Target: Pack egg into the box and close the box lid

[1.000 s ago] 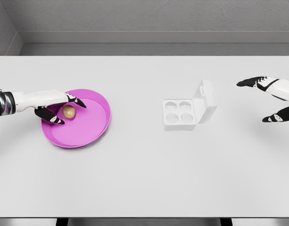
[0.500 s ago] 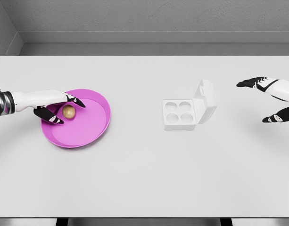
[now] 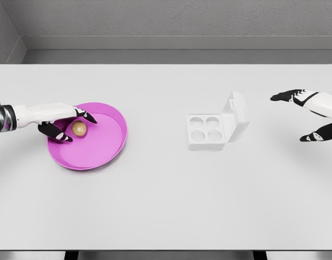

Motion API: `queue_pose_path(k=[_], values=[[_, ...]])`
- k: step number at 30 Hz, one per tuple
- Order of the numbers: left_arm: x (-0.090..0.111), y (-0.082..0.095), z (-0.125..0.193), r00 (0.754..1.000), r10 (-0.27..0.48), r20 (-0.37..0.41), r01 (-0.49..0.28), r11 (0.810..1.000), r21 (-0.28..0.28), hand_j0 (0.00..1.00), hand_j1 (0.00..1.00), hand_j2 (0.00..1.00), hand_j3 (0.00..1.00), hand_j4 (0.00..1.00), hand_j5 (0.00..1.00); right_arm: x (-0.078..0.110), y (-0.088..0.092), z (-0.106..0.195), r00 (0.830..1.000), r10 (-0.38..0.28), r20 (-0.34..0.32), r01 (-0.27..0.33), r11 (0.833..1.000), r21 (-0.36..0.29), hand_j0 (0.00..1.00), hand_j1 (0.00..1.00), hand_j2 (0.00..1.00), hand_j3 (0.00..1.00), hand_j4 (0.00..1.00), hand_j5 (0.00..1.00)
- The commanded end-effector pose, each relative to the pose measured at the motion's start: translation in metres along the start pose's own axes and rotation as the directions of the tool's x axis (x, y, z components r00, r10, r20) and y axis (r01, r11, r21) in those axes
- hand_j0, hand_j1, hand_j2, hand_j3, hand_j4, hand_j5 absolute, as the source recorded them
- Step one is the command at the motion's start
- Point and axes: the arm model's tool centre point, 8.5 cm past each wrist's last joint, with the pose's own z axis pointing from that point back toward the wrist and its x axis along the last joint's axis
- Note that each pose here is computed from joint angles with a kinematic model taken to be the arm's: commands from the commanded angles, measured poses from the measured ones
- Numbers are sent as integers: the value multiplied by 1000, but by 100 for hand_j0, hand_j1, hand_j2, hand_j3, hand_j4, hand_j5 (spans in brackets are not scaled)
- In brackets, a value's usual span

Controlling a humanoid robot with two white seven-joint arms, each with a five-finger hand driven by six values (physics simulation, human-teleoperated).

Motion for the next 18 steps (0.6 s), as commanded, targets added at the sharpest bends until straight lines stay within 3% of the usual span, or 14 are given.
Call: queue_pose_path(k=[1,18], values=[[-2,0,1,1000,7,-5,-7,1000,5,76,76,76,76,76,76,0,0,0,1000,-4,1,4,1000,-2,100,100,100,100,100,100],[2,-2,-5,1000,8,8,-8,1000,-1,69,69,69,69,69,69,1,2,-3,1000,-10,7,10,1000,-6,100,100,100,100,100,100]])
